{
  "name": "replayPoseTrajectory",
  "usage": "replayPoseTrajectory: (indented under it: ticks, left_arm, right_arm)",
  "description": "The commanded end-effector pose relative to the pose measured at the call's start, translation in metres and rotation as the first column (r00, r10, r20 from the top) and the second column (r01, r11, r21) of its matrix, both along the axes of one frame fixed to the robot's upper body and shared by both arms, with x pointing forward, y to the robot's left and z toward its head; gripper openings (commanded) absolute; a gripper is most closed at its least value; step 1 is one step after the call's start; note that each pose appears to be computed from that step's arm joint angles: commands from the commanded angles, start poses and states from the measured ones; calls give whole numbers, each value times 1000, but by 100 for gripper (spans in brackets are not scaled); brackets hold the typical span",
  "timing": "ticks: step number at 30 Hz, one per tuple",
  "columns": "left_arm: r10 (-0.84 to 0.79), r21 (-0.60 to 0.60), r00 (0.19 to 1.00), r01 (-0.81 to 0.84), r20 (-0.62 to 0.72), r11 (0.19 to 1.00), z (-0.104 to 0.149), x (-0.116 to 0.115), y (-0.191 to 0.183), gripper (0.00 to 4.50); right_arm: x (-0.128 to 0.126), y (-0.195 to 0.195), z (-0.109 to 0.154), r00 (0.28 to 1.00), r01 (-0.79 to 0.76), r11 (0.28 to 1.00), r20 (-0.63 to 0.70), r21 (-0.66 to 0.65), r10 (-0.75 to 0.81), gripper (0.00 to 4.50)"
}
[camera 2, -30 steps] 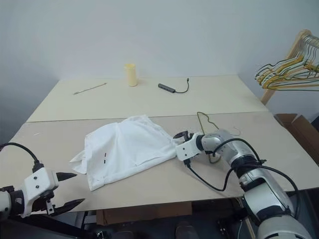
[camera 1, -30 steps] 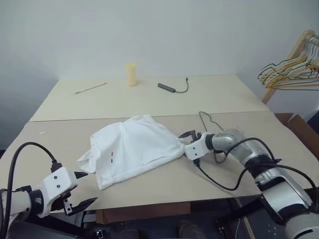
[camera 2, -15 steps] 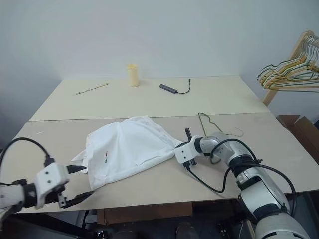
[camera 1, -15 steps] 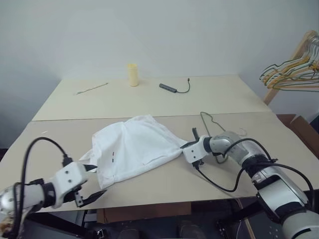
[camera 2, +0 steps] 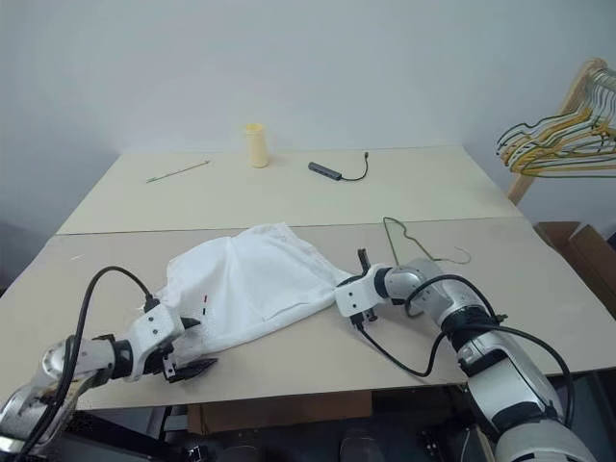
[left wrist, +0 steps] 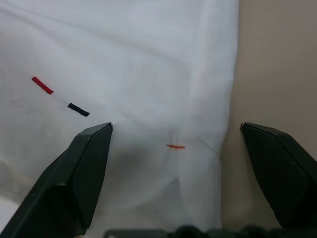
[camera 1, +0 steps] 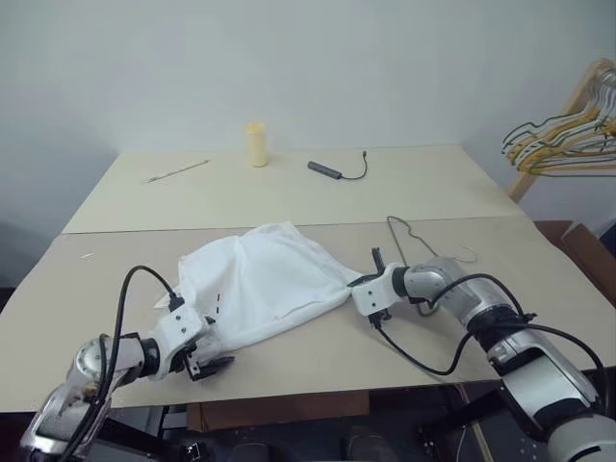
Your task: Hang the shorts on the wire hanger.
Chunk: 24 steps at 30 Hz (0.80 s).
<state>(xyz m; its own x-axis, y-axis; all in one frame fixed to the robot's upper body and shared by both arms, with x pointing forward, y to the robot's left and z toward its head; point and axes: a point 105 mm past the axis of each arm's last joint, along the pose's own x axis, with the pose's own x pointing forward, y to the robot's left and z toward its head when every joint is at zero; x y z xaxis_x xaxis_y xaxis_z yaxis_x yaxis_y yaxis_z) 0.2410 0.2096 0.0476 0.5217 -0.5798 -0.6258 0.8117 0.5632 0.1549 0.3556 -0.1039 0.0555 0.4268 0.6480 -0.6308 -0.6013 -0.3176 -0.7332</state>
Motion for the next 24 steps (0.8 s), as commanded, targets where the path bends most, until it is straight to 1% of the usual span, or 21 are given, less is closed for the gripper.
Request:
replayPoseTrajectory:
  ticks: [1, 4, 6, 7, 13, 16, 20, 22, 24]
  left_arm:
    - [7, 24, 998, -6, -64, 1000, -9, -2, 5, 363]
    - [7, 67, 997, -2, -83, 998, -14, -4, 10, 260]
    - [19, 86, 996, -11, -82, 996, -16, -3, 13, 209]
    - [23, 94, 996, -16, -81, 995, -17, -3, 14, 176]
    - [51, 103, 997, -45, -62, 994, -11, 1, 24, 2]
    - [67, 130, 997, -63, -29, 990, -5, 4, 34, 2]
    - [96, 219, 991, -114, 93, 969, 6, 14, 50, 2]
    - [19, 227, 997, -35, 70, 973, 16, 0, 50, 2]
    - [-53, 214, 998, 45, 31, 976, 26, -16, 47, 2]
  right_arm:
    - [5, -1, 17, 999, 22, 998, 32, 53, -23, 0]
    - [4, -1, 17, 999, 25, 998, 33, 54, -27, 0]
    - [4, -1, 18, 999, 28, 998, 32, 55, -30, 0]
    - [4, -1, 18, 999, 28, 998, 33, 56, -30, 0]
    - [2, 0, 20, 999, 28, 998, 34, 63, -30, 0]
    - [-2, -2, 23, 999, 23, 998, 32, 56, -25, 0]
    - [-14, -7, 30, 1000, 25, 999, 6, 32, -25, 0]
    - [-37, -15, 32, 998, -9, 999, -67, -34, 7, 0]
    - [-67, -17, 34, 985, -57, 996, -168, -70, 44, 0]
